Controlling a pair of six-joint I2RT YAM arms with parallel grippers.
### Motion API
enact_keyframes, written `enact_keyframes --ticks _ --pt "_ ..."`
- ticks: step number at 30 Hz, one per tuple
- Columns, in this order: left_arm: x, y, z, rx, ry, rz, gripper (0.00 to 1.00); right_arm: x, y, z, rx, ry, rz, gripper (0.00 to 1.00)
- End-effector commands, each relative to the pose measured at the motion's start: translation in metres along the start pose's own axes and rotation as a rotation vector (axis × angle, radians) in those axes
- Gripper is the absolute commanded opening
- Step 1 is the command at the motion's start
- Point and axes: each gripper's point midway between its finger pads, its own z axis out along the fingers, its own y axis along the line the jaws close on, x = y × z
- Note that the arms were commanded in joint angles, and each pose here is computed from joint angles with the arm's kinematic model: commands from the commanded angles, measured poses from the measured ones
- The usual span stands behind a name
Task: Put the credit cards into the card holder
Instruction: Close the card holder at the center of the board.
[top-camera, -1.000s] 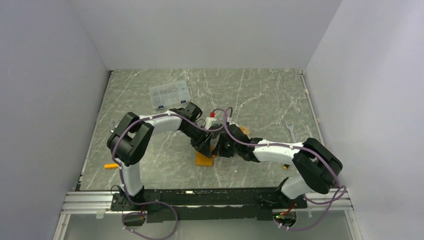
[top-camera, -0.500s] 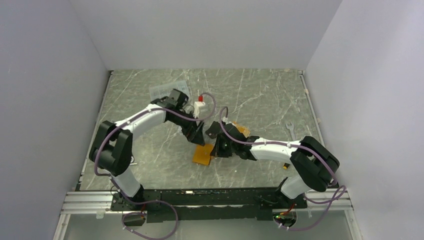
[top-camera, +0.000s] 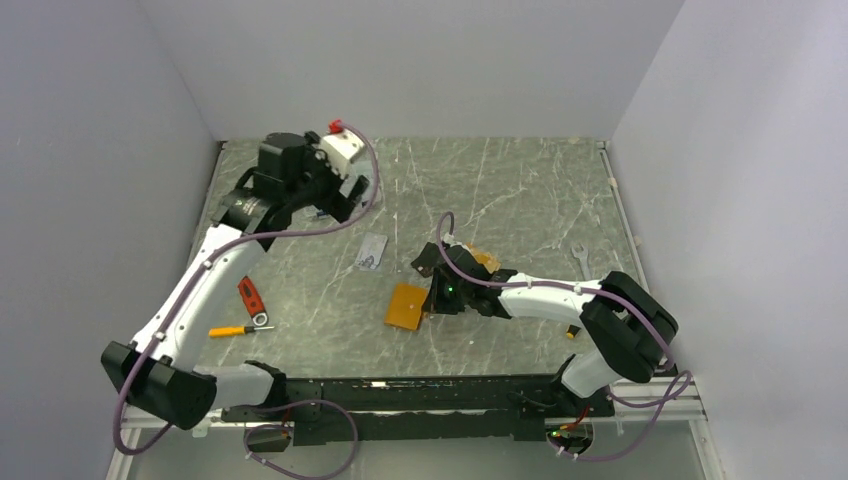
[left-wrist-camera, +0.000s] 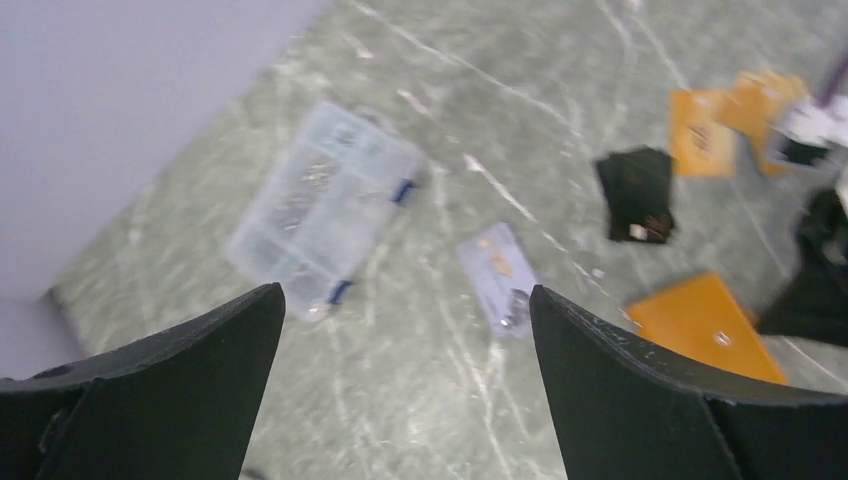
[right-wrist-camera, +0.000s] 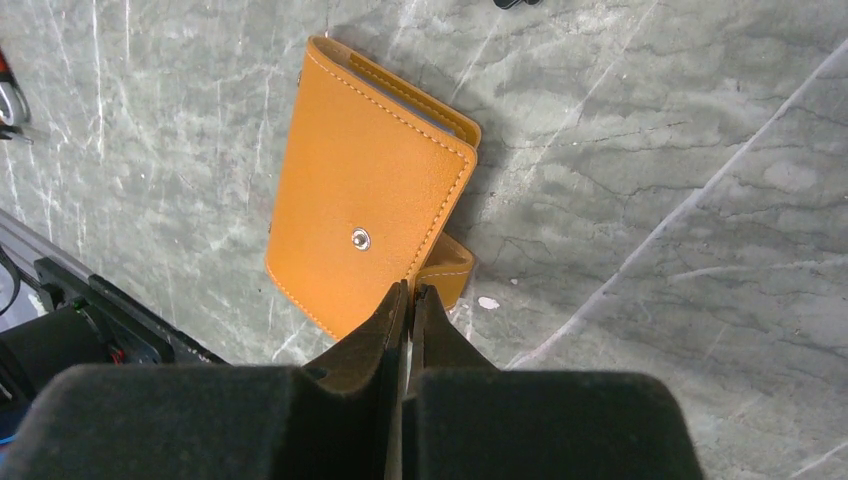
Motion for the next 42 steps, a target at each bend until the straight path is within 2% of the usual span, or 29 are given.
enact_keyframes --ticks 1,3,6,7,10,13,14,19,25,29,32,36,39,42 --pt "0.036 0.043 0.015 -0.141 0.17 -0.067 0.99 -0.005 0.002 -0.001 0.012 -0.013 -0.019 0.0" --pt "0.057 0.019 0.019 -0.004 0.221 -0.053 0.99 -0.007 0.005 -0.003 0.004 -0.019 -0.018 0.0" --pt "0.038 0.009 0.002 -0.056 -0.058 0.056 0.99 -0.01 0.007 -0.006 -0.001 -0.028 -0.021 0.0" --pt "0.042 -0.007 0.001 0.003 -0.091 0.097 0.99 -0.011 0.008 -0.008 -0.002 -0.032 -0.025 0.0" --pt "0.077 -0.041 0.019 0.164 -0.007 0.088 1.0 -0.014 0.009 -0.012 0.003 -0.041 -0.032 0.0" --pt "0.117 -0.061 0.037 0.151 0.142 0.296 0.99 -0.017 0.011 -0.015 0.006 -0.043 -0.039 0.0" --pt "0.123 -0.067 0.038 0.16 0.157 0.354 0.99 -0.018 0.012 -0.016 0.005 -0.043 -0.038 0.0" --pt "0.118 -0.109 0.027 0.359 0.032 0.378 0.99 -0.016 0.013 -0.015 -0.011 -0.044 -0.013 0.0" --pt "0.142 -0.143 0.034 0.54 0.004 0.434 0.99 -0.015 0.014 -0.015 -0.013 -0.038 -0.003 0.0" --pt "0.162 -0.157 0.049 0.579 0.023 0.518 1.0 -0.019 0.012 -0.016 0.001 -0.042 -0.006 0.0" --pt "0.18 -0.171 0.062 0.634 0.092 0.581 0.99 -0.019 0.007 -0.016 0.019 -0.035 0.001 0.0" --pt "0.19 -0.187 0.077 0.685 0.183 0.586 0.99 -0.018 -0.007 -0.018 0.041 -0.03 0.022 0.0" --pt "0.178 -0.196 0.083 0.691 0.154 0.592 0.99 -0.013 -0.02 -0.021 0.059 -0.024 0.038 0.0" --pt "0.169 -0.203 0.083 0.703 0.123 0.597 0.92 -0.008 -0.032 -0.027 0.075 -0.026 0.053 0.0"
